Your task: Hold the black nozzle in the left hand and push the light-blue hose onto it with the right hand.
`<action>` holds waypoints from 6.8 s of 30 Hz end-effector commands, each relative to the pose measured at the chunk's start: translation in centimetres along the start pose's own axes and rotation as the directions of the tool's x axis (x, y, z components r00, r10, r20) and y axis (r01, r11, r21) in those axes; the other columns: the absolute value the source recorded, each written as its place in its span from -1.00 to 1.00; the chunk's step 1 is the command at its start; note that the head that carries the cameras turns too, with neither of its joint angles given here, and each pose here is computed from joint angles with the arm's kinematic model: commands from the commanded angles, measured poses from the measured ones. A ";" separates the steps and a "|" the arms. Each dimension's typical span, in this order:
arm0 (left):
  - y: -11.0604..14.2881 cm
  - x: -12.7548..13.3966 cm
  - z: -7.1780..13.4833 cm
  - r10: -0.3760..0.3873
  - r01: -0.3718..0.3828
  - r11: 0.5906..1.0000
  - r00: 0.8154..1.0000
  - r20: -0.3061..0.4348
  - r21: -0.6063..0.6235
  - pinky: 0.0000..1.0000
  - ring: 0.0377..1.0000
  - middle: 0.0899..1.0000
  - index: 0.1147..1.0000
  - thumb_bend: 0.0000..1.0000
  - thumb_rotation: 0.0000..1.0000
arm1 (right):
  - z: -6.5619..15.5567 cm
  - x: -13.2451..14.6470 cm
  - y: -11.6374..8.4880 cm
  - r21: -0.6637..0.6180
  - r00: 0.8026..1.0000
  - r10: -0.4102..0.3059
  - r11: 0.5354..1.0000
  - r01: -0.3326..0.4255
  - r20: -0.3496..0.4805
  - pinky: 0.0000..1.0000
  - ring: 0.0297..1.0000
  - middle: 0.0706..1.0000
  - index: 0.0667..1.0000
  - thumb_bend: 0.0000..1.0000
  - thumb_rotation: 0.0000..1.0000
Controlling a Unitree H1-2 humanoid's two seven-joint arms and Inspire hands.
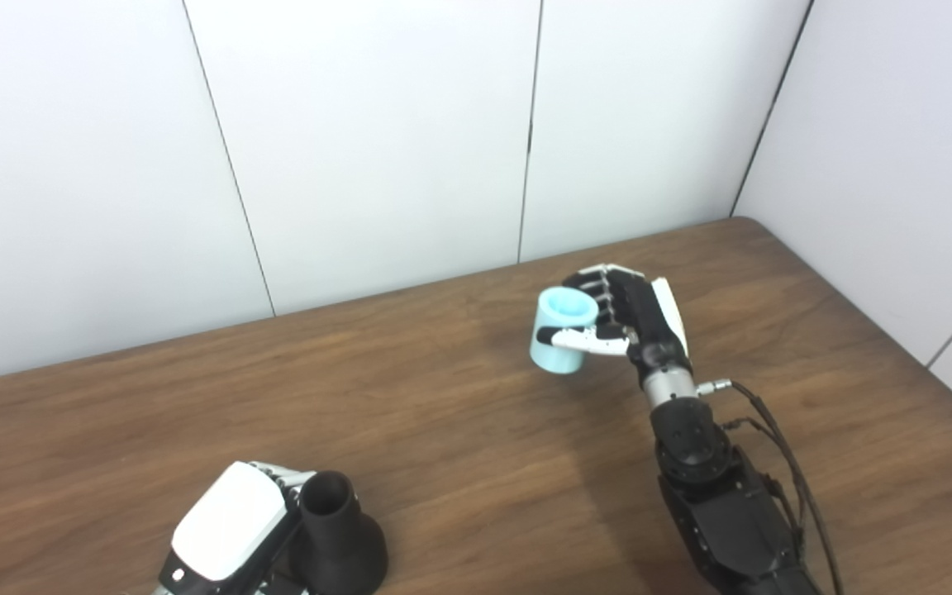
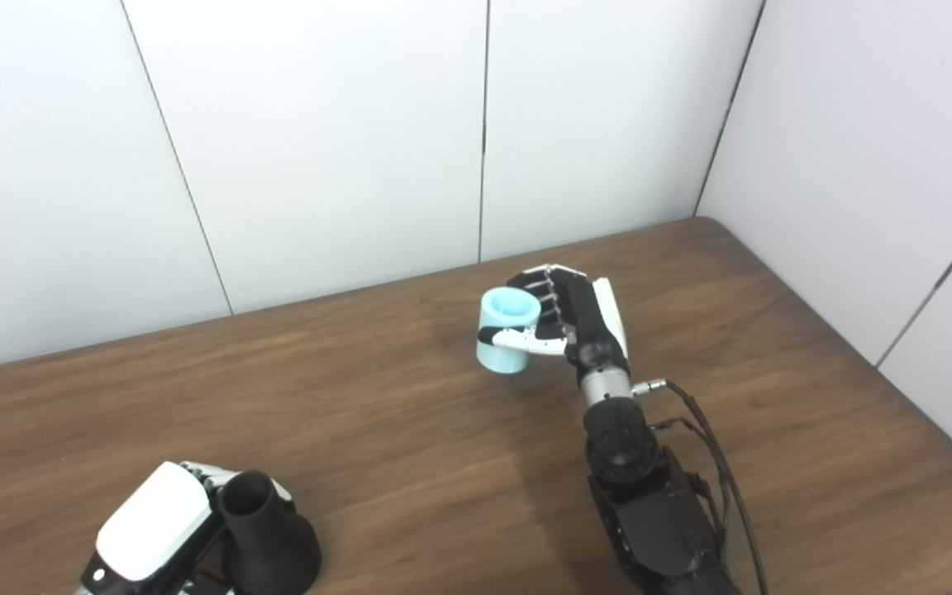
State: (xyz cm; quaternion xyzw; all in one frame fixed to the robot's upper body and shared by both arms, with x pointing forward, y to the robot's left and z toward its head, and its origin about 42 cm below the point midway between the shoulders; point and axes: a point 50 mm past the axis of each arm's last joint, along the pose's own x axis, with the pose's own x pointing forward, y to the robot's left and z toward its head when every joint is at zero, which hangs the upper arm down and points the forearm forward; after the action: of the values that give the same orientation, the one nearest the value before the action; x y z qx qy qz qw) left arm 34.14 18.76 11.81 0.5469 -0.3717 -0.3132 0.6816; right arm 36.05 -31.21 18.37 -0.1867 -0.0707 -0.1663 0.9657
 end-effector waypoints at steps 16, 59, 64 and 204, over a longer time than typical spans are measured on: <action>-6.1 -1.3 3.5 -0.305 0.305 0.952 0.952 0.010 -0.002 -0.50 -0.50 -0.28 -0.13 0.04 -1.00 | 5.8 -1.8 -0.6 0.043 0.968 0.120 0.990 -0.133 0.220 -0.26 -0.19 -0.09 -0.04 0.03 -1.00; -7.9 0.3 4.9 -0.326 0.325 0.944 0.945 -0.004 -0.049 -0.53 -0.56 -0.30 -0.13 0.03 -1.00 | 11.3 -9.6 6.5 0.098 0.806 0.386 0.875 -0.474 0.450 -0.40 -0.27 -0.07 0.02 0.02 -1.00; -7.9 0.3 4.8 -0.335 0.335 0.941 0.942 -0.006 -0.050 -0.52 -0.54 -0.19 -0.16 0.04 -1.00 | 11.7 -9.6 6.6 0.103 0.800 0.391 0.870 -0.483 0.455 -0.46 -0.29 -0.07 0.03 0.01 -1.00; -7.7 -0.8 5.0 -0.349 0.347 0.935 0.937 -0.010 -0.071 -0.52 -0.55 -0.34 -0.13 0.03 -1.00 | 11.1 -11.5 8.6 -0.269 0.643 0.374 0.927 -0.260 0.668 -0.84 -0.79 -0.15 -0.10 0.05 -1.00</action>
State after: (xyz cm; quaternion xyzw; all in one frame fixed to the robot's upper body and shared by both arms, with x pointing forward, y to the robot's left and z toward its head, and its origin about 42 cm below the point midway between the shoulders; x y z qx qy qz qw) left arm 34.14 14.23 11.11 0.5521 -0.3428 -0.3275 0.6859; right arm 27.46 -16.19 22.77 -0.3037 -0.3596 0.0869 0.8780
